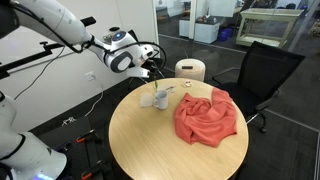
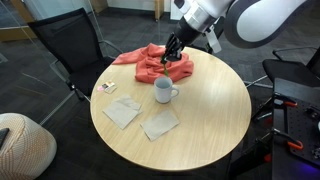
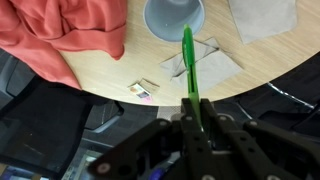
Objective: Put the pen on the table and move the mug to the right
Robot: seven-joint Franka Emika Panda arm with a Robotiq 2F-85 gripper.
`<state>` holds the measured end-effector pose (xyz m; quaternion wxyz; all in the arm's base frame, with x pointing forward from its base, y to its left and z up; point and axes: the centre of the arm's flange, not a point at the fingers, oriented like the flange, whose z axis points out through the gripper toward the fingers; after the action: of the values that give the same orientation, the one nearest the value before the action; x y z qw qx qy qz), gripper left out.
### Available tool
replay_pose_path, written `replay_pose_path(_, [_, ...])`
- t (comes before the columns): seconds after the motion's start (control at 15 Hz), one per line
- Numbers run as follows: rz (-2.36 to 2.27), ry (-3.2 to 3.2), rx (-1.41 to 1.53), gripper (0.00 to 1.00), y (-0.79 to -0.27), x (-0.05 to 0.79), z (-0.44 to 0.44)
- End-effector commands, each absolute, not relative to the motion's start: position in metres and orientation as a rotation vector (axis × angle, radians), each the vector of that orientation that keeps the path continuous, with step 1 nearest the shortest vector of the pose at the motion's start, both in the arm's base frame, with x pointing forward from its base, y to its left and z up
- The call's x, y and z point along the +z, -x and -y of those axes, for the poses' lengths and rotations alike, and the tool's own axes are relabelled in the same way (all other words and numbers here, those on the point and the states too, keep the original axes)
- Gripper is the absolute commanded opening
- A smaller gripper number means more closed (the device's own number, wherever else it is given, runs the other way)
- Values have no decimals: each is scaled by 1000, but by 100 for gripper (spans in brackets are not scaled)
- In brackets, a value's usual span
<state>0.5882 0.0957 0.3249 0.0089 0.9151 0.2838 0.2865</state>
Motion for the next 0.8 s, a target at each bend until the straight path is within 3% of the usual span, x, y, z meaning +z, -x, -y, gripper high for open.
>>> replay_pose_path(0.0, [-802,-2822,979,3,-535,362,-91])
replay_pose_path(0.73, [-308,-3056,758,3,-500,360,-4])
